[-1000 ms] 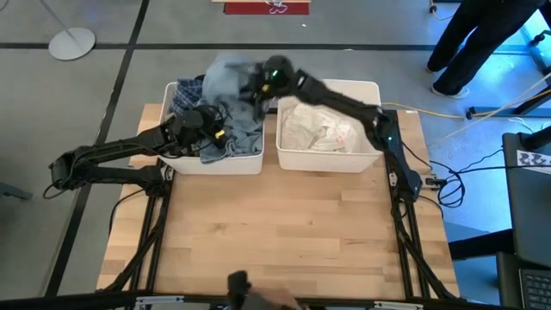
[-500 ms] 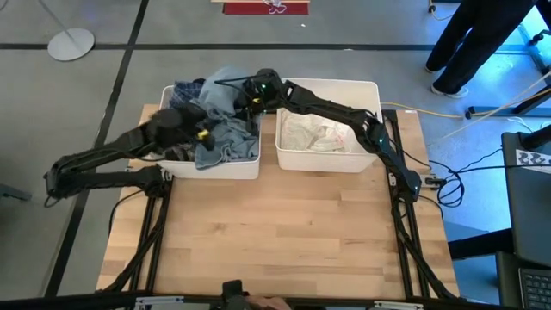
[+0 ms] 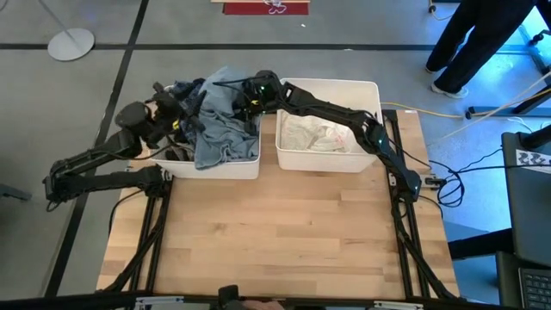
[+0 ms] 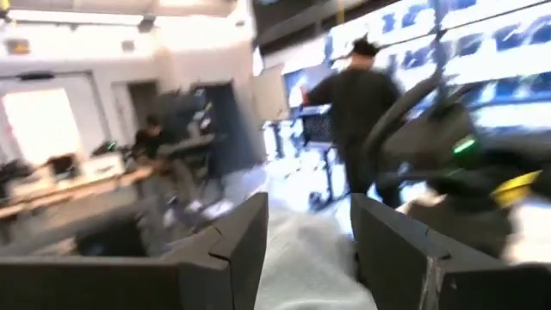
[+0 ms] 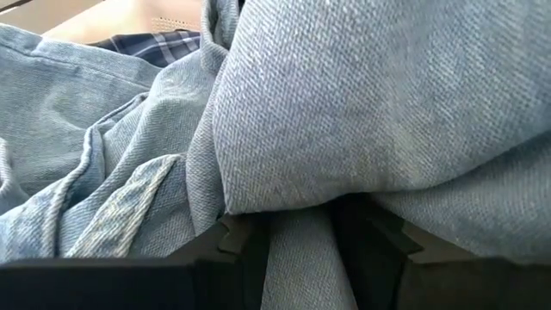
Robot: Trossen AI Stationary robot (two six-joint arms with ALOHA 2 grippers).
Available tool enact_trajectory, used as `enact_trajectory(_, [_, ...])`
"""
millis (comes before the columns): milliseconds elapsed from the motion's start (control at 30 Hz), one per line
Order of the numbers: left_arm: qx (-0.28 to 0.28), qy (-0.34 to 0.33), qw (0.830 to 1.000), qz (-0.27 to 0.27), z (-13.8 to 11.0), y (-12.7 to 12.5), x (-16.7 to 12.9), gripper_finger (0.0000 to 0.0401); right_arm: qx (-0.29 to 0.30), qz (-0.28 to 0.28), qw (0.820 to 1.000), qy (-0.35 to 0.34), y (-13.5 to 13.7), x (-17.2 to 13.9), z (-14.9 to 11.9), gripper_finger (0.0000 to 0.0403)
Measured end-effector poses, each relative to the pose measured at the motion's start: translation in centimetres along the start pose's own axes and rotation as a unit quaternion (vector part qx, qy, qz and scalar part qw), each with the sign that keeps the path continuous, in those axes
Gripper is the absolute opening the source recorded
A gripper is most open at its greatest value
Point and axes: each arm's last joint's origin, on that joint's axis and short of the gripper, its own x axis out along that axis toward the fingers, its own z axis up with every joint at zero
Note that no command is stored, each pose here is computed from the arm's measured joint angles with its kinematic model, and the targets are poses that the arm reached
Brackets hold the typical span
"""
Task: Sort clothes
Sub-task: Put the light blue pants into the left white bin
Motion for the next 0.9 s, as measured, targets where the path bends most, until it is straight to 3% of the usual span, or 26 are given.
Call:
enact_trajectory(133, [0.048, 0.075, 0.996, 0.024, -2.4, -0.6, 2.8, 0.0159, -0.004, 0.002, 1.000, -0.001, 0.4, 0.2, 0.2, 0.0133])
enact_trajectory(267, [0.090, 0.208, 0.972, 0.056, -6.1, -0.7, 4.8, 0.0159, -0.005, 0.003, 1.000, 0.000, 0.8, 0.4, 0.3, 0.0133])
enact_trajectory(433, [0.030, 0.341, 0.938, 0.055, -9.6, -1.1, 5.4, 0.0159, -0.003, 0.005, 1.000, 0.007, 1.0, 0.6, 0.1, 0.0133])
enact_trajectory(567, [-0.023, 0.361, 0.931, 0.048, -11.0, -1.8, 5.4, 0.0159, 0.003, 0.009, 1.000, 0.019, 1.2, 0.7, -0.2, 0.0133])
enact_trajectory(900, [-0.084, 0.318, 0.942, 0.072, -14.2, -1.6, 5.2, 0.0159, 0.016, 0.005, 0.999, 0.041, 0.6, 2.4, -2.7, 0.0133])
